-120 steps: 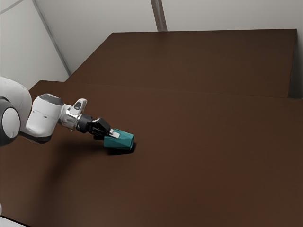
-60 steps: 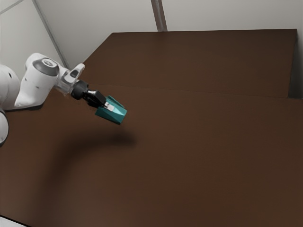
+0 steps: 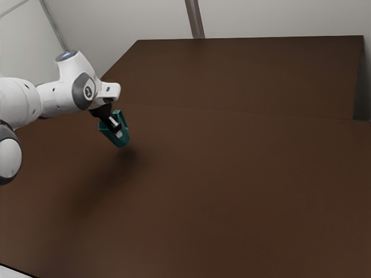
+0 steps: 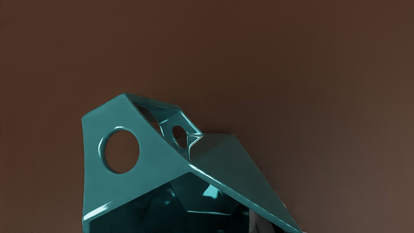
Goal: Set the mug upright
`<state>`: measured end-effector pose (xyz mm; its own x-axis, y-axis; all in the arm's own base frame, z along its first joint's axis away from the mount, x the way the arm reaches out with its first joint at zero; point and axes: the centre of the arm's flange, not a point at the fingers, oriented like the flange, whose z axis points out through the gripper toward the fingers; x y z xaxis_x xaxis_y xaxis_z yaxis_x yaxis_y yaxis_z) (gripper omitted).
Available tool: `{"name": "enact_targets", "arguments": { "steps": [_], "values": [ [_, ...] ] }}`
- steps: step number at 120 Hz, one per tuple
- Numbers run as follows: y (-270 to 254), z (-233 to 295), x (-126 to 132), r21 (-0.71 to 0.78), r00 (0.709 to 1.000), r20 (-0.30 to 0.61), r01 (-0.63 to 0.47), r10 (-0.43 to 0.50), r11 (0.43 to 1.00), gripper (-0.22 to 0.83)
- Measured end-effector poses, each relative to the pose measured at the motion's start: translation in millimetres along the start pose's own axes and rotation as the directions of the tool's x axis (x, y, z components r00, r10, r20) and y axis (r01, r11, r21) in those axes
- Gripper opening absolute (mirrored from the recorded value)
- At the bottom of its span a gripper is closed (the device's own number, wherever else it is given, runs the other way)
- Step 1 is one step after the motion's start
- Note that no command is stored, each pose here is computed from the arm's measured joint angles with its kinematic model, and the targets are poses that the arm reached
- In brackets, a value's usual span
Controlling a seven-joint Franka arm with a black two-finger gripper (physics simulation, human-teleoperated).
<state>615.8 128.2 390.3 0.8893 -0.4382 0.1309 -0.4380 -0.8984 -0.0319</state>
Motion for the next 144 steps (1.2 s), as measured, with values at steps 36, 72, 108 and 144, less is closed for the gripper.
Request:
{"name": "enact_targets", "arguments": {
  "steps": [36,72,108,144],
  "values": [
    [2.4,21.1,-23.8,-0.046,0.990,0.114,0.086,-0.081,0.995,-0.17],
    [9.2,37.2,-29.0,-0.076,0.974,0.181,0.148,-0.133,0.986,0.00],
    [9.7,24.2,-25.5,-0.069,0.972,0.167,0.179,-0.166,0.981,0.45],
    [13.5,-137.9,17.3,0.038,0.994,0.001,0.109,-0.109,0.993,0.56]
  ]
}}
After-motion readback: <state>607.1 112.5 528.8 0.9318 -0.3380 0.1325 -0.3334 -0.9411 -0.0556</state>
